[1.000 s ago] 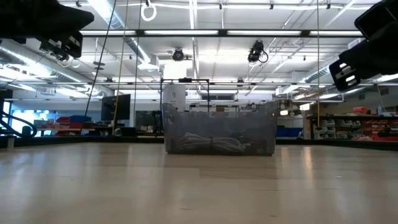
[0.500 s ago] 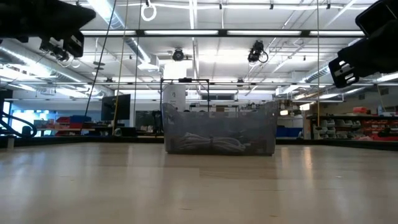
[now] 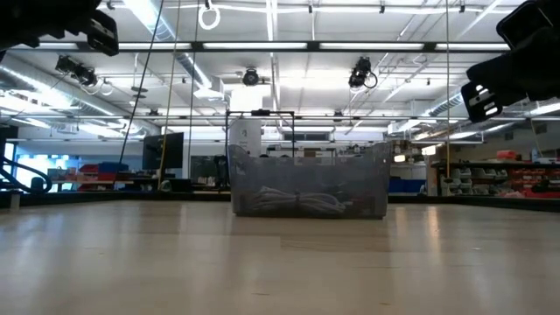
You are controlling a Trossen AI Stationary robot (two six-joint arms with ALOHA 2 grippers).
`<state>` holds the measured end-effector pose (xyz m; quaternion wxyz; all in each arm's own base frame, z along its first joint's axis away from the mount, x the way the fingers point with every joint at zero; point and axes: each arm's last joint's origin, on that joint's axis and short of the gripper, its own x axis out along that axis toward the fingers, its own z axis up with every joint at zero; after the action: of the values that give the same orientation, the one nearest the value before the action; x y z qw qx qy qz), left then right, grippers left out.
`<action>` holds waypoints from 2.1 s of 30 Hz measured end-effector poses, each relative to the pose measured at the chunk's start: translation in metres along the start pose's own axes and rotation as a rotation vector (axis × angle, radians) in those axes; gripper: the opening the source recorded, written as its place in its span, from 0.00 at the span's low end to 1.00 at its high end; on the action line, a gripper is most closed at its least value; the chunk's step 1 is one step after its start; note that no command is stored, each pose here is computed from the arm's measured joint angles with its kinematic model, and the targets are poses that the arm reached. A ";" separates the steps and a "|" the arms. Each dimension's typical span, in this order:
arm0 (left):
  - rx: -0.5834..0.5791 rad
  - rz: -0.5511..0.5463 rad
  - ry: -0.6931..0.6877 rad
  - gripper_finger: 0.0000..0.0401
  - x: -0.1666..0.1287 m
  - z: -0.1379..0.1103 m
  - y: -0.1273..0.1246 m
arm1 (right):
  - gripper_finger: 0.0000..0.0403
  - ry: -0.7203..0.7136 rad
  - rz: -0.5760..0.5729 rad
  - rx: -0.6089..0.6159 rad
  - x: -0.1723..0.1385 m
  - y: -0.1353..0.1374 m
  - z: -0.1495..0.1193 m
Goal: Pick and place USB-C Cables
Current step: Return to Home Position
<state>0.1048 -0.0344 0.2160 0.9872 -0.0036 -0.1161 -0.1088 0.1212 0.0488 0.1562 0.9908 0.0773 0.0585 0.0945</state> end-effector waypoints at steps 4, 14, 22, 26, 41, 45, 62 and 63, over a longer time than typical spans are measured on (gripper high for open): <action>0.047 0.030 -0.006 0.02 0.000 0.001 0.001 | 0.01 0.003 0.001 0.023 0.000 0.000 0.000; 0.128 0.133 0.054 0.01 -0.001 -0.004 0.004 | 0.01 -0.005 0.012 0.012 0.000 0.001 0.000; 0.166 0.267 0.124 0.01 -0.003 -0.009 0.008 | 0.01 -0.031 -0.052 -0.065 0.000 0.000 0.002; 0.185 0.223 0.092 0.01 -0.006 -0.018 0.007 | 0.01 -0.032 -0.058 -0.089 0.000 -0.001 0.003; 0.117 0.206 0.030 0.01 -0.011 -0.026 0.020 | 0.01 -0.026 0.086 -0.065 0.005 -0.017 0.007; 0.113 0.242 0.033 0.01 -0.012 -0.026 0.022 | 0.01 -0.029 0.064 -0.073 0.005 -0.020 0.007; 0.106 0.246 0.033 0.02 -0.012 -0.026 0.022 | 0.01 -0.082 0.093 -0.069 -0.013 -0.022 0.014; 0.106 0.247 0.031 0.02 -0.012 -0.026 0.022 | 0.01 -0.089 0.094 -0.073 -0.014 -0.022 0.014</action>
<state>0.1043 -0.0109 0.1883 0.9936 0.0359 -0.1049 0.0196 0.1129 0.0229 0.1679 0.9890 0.0479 0.0071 0.1396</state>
